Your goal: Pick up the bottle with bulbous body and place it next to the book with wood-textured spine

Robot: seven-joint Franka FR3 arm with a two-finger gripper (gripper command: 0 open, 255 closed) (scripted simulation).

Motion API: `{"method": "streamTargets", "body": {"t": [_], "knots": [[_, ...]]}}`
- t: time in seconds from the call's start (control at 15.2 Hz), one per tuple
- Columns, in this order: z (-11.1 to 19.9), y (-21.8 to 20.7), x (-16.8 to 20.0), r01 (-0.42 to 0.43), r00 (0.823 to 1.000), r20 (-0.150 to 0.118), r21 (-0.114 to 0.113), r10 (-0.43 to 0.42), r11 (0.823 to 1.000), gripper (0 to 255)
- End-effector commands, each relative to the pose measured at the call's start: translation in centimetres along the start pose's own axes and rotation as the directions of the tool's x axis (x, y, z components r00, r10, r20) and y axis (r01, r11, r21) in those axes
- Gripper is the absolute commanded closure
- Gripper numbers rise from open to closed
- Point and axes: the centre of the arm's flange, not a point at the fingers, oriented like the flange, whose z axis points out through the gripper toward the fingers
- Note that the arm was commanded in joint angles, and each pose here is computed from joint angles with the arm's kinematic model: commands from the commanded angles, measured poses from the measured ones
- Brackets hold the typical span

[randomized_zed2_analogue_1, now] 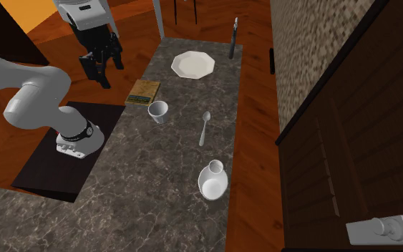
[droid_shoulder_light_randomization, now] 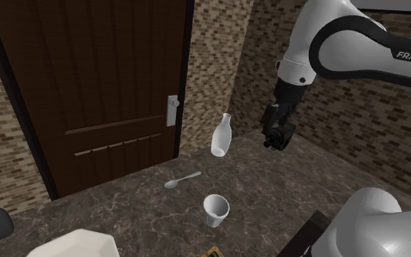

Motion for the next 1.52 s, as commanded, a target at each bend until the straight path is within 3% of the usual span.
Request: {"method": "streamTargets", "body": {"t": [0.0,1.45], "knots": [[0.0,0.0,0.0,0.000,1.000,0.000,0.000,0.000,1.000,0],[11.8,13.2,24.0,-0.088,0.996,0.034,0.053,0.087,0.995,0]]}}
